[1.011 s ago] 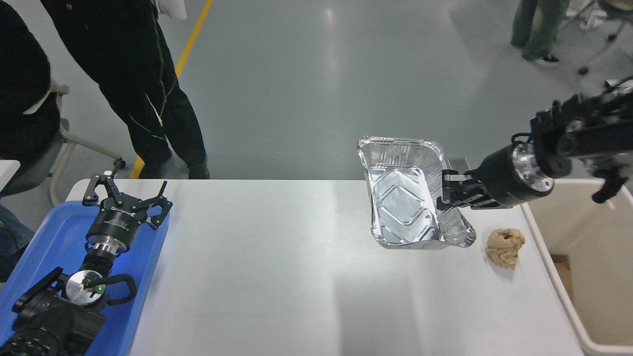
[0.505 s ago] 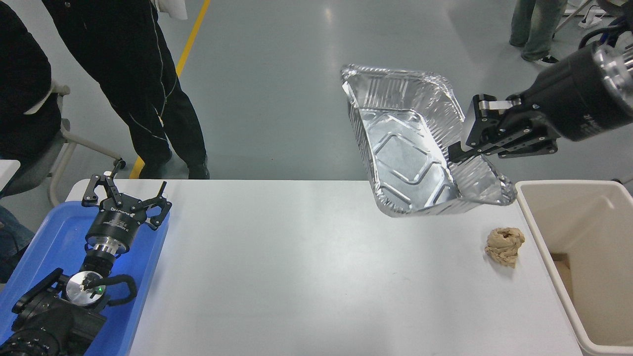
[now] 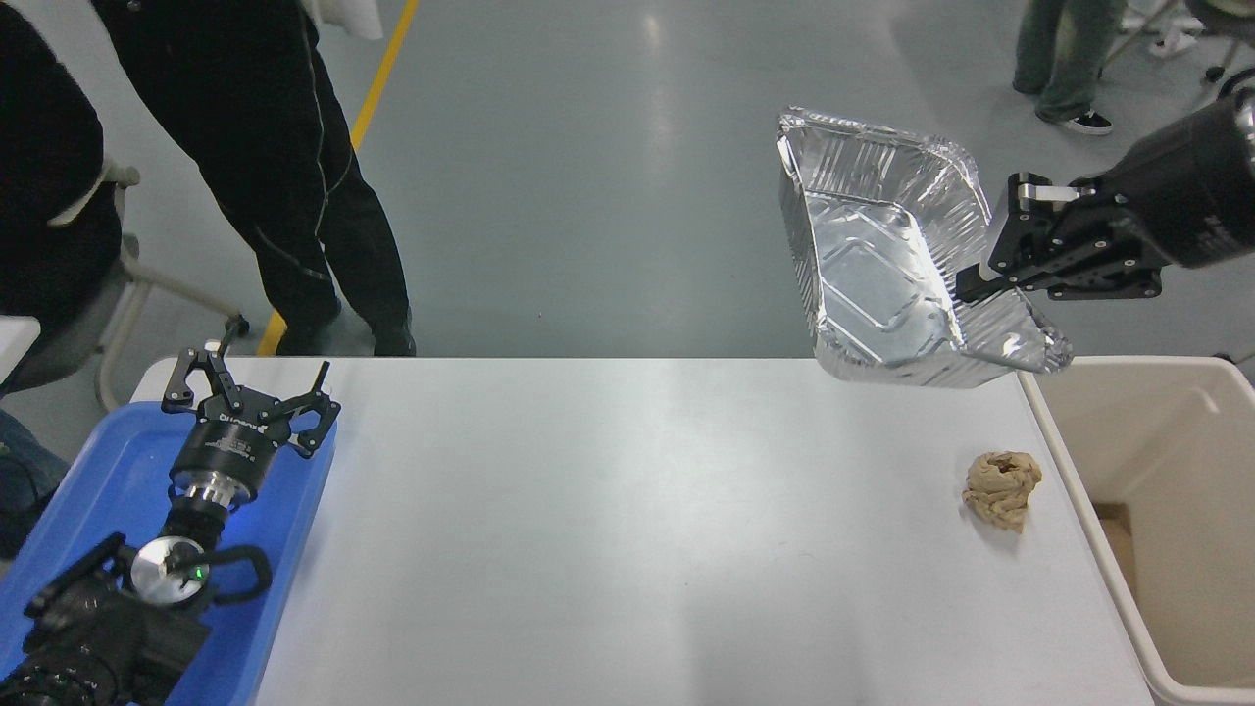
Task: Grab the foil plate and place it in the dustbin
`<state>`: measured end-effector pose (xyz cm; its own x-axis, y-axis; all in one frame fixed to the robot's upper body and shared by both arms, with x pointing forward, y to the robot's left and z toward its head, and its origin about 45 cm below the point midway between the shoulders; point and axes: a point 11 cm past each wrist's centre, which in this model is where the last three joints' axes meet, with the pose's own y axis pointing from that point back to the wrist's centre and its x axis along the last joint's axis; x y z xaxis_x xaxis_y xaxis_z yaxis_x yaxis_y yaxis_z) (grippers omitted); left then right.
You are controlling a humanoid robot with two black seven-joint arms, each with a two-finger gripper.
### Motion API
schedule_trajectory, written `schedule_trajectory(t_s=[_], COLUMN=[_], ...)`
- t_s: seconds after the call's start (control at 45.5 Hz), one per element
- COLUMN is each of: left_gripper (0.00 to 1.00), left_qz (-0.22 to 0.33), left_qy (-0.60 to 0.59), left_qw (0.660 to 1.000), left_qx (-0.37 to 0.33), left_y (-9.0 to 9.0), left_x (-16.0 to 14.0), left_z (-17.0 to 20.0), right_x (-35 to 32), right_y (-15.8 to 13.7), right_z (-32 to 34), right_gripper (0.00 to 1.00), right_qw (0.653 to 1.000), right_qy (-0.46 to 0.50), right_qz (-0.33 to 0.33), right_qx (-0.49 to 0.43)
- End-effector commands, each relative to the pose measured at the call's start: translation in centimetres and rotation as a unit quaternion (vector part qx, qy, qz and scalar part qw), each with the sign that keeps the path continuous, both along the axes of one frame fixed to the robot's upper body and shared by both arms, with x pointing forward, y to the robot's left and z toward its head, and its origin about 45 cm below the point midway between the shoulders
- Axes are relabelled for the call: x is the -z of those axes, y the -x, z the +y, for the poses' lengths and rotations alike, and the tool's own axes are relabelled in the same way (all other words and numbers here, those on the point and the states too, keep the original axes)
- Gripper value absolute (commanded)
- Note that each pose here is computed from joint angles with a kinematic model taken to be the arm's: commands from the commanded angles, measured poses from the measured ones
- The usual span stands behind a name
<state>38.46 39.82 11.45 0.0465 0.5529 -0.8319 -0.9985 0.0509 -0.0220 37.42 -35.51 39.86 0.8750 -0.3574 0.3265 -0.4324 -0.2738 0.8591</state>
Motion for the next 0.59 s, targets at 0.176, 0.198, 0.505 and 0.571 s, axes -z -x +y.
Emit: schedule_trajectory(t_s=[0.176, 0.198, 0.505, 0.571], left_gripper=[0.99, 0.99, 0.99, 0.99], left_qz=[0.0, 0.001, 0.001, 0.0], left_qy=[0.0, 0.0, -0.001, 0.0], left_qw=[1.0, 1.0, 1.0, 1.0], left_qx=[0.001, 0.001, 0.001, 0.001], left_y=[0.0, 0.0, 0.0, 0.0], left_x=[0.0, 0.0, 0.0, 0.0], left_z=[0.0, 0.0, 0.0, 0.0], right_x=[10.0, 10.5, 16.1, 17.2], right_y=[-1.8, -1.7, 1.5, 3.1], right_z=[-16.0, -16.5, -25.0, -26.6], right_gripper=[0.0, 0.0, 0.0, 0.0], right_qw=[0.981, 0.98, 0.948, 0.94], right_qy=[0.081, 0.081, 0.141, 0.148], right_qz=[-0.051, -0.052, -0.1, -0.104], right_qx=[0.169, 0.176, 0.267, 0.29])
